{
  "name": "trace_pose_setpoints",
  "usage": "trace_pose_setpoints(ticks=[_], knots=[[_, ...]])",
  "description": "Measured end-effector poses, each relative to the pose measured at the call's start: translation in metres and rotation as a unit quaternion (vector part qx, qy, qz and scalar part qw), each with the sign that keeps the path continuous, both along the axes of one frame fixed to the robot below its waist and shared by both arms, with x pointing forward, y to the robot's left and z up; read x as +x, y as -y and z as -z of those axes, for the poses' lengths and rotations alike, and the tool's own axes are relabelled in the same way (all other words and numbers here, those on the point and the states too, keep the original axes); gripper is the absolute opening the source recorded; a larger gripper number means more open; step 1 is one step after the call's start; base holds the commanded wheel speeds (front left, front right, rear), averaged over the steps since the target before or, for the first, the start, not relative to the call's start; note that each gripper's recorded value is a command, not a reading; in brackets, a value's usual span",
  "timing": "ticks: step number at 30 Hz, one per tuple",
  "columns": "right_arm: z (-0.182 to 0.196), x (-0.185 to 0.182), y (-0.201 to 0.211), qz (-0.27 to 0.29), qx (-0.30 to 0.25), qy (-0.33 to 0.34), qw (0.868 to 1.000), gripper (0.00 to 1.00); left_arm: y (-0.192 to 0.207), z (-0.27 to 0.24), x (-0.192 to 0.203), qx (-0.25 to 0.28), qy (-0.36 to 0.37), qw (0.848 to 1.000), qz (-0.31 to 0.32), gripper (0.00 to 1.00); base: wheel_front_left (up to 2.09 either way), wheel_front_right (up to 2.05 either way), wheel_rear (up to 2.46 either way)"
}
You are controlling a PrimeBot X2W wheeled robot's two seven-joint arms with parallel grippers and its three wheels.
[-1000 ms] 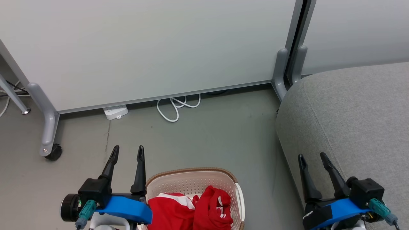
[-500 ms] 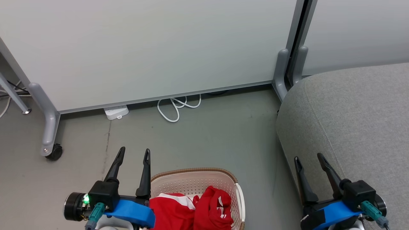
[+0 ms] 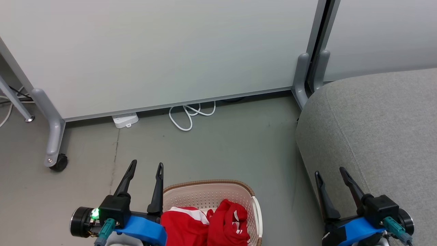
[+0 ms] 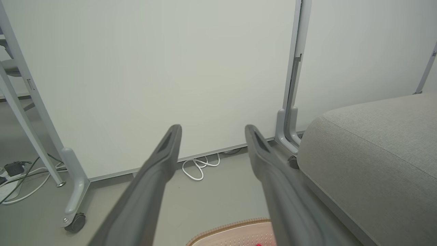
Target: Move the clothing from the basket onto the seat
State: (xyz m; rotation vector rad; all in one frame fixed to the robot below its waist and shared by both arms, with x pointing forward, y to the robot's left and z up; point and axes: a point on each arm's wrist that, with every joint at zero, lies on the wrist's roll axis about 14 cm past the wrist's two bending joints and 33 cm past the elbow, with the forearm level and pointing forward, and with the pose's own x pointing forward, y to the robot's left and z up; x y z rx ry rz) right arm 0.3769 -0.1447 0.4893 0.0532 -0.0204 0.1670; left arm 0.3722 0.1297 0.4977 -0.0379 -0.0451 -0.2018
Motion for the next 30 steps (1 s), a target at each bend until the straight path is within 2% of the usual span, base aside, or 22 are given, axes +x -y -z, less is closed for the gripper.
trace_pose_setpoints(ticks=[20, 30], knots=[[0.005, 0.000, -0.001, -0.002, 0.001, -0.008, 1.000, 1.00, -0.002, 0.006, -0.001, 0.000, -0.010, 1.000, -0.002, 1.00, 0.00, 0.00, 0.00], [0.011, 0.002, -0.002, -0.003, 0.001, -0.017, 1.000, 1.00, 0.016, 0.018, 0.011, 0.017, -0.030, 0.999, 0.034, 1.00, 0.00, 0.00, 0.00]])
